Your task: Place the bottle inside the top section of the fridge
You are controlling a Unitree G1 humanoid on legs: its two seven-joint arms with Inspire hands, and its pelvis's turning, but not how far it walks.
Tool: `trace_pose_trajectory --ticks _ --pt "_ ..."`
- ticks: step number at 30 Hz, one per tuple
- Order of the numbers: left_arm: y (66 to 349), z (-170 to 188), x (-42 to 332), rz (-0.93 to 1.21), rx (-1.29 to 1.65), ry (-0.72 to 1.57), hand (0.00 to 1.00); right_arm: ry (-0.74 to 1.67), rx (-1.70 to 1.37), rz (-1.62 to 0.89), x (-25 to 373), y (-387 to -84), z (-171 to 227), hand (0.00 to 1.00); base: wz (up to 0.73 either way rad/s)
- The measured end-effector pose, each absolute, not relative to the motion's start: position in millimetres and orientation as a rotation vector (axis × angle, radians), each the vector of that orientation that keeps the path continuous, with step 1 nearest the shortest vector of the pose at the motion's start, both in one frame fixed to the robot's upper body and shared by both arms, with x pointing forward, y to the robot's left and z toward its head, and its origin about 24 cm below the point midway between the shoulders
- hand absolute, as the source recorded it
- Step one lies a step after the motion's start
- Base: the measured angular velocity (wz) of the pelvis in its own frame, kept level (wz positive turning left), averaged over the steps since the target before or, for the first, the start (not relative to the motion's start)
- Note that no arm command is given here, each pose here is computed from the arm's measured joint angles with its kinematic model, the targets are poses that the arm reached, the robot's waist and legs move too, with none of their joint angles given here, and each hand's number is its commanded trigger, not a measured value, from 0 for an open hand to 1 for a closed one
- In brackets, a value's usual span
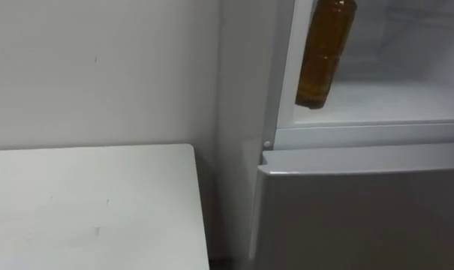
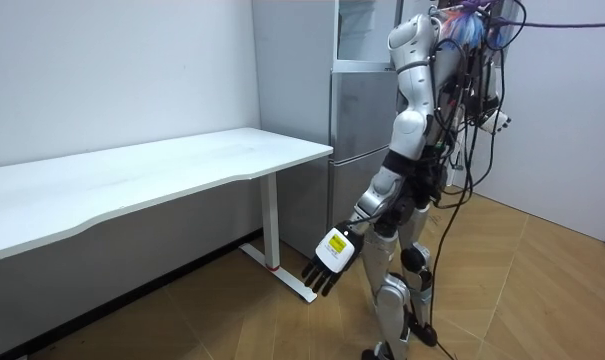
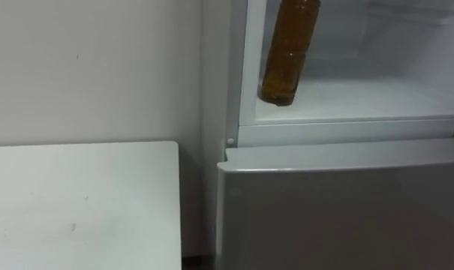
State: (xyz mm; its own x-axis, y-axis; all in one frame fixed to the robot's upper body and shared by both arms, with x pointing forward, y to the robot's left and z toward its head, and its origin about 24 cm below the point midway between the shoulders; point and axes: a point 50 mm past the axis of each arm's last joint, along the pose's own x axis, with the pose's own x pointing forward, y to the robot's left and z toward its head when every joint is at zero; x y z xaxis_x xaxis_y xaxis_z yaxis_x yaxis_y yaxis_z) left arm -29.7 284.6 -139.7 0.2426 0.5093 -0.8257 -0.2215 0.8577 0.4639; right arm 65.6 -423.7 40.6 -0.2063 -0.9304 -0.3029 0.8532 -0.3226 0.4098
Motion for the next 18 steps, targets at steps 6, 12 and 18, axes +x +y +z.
trace_pose_trajectory --ticks 6,12,18 --pt "285.2 -139.6 -29.6 0.488 0.262 1.233 0.00 -0.337 0.548 -1.721 82.0 -430.0 81.3 0.00 0.03" --pt "291.8 -138.3 -35.5 0.481 0.276 1.261 0.00 -0.499 0.412 -1.660 99.1 -427.1 123.0 0.00 0.01" --pt "290.1 -140.0 -40.8 0.484 0.268 1.293 0.00 -0.513 0.327 -1.678 100.4 -422.6 131.5 0.00 -0.02"
